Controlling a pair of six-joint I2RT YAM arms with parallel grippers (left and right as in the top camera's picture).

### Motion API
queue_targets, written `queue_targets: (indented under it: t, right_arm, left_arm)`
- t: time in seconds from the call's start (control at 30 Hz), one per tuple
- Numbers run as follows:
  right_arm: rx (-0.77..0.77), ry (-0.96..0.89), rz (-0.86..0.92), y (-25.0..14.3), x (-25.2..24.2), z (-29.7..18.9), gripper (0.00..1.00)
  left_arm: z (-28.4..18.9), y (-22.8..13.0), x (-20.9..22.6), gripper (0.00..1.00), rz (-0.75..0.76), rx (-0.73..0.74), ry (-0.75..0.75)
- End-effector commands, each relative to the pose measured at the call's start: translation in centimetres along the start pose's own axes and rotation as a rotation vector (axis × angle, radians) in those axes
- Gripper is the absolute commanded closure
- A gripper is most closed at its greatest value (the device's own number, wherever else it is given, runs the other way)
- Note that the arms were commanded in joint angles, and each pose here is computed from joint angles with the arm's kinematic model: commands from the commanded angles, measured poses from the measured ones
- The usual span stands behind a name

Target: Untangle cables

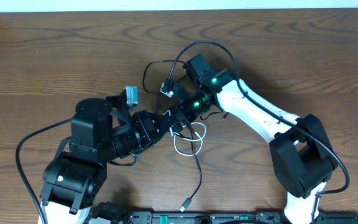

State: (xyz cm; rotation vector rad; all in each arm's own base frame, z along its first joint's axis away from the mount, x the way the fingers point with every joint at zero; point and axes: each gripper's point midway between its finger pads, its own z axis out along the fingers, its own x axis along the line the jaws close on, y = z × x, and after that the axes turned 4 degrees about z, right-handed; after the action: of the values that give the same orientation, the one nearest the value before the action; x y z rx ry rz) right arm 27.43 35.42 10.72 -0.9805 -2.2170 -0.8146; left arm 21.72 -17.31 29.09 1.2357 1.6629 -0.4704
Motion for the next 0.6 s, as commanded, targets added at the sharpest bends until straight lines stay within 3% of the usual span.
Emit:
queue_targets:
  t: [0.0,0.33,0.57]
  right_arm:
    - [0.004,-0.091,0.012,-0.5,-1.1,0.0,0.26]
    - [-0.017,-0.31,0.068,-0.4,-5.3,-1.2,0.68]
    - [-0.034,-0.45,0.099,-0.4,-8.3,-2.9,0.69]
  left_arm:
    - [-0.5,0.0,-0.9,0.92,0.015,-0.004,-0.028]
    - [-0.5,0.4,-0.8,0.93,0.016,-0.025,-0.016]
    - [-0.6,0.9,-1.2,0.92,0.031,-0.048,-0.029]
